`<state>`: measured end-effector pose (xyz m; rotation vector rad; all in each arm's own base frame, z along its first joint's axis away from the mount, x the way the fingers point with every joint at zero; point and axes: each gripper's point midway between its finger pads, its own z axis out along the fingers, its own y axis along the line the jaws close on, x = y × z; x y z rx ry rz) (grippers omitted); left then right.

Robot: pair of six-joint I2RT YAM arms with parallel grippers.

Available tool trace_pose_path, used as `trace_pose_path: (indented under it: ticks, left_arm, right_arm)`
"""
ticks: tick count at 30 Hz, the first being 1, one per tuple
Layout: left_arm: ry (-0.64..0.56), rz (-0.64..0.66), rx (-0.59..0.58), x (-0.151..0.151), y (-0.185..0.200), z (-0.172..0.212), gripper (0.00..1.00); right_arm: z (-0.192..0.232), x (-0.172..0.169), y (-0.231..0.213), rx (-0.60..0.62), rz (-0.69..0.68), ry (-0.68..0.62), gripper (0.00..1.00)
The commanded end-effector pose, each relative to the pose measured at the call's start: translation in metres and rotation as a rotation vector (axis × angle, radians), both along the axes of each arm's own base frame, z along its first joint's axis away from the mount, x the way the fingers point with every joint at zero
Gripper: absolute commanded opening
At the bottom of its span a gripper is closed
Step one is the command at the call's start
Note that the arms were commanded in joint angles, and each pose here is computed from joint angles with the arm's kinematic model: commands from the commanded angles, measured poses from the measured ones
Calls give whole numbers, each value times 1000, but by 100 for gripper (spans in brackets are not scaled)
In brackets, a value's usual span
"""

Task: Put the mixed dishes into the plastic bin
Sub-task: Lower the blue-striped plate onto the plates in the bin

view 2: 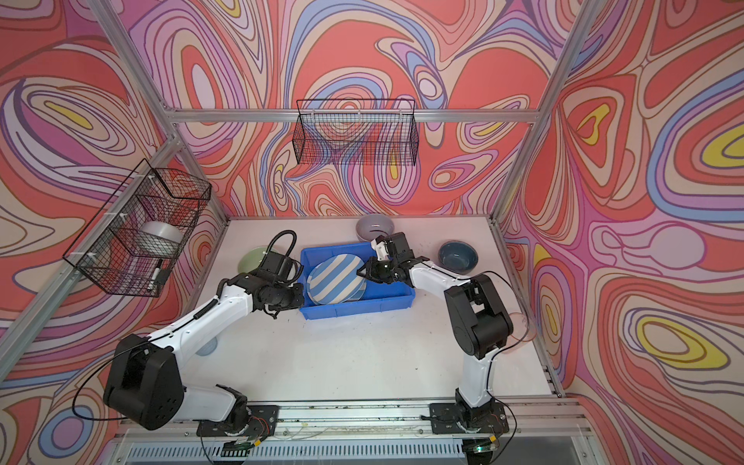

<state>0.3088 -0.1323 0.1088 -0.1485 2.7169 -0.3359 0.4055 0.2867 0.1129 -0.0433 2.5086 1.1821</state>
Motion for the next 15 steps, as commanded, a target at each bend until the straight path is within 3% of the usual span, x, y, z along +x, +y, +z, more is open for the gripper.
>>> trace_pose_path:
  ticks: [1, 9, 15]
  left_arm:
    - [-19, -11, -15, 6, -3, 9, 24]
    - [-12, -10, -30, 7, -7, 9, 24]
    - [-14, -5, -38, 7, -7, 9, 24]
  right_arm:
    - [0, 2, 3, -25, 14, -26, 27]
    - [-13, -2, -1, -173, 9, -33, 37]
    - [-18, -3, -1, -215, 11, -30, 42]
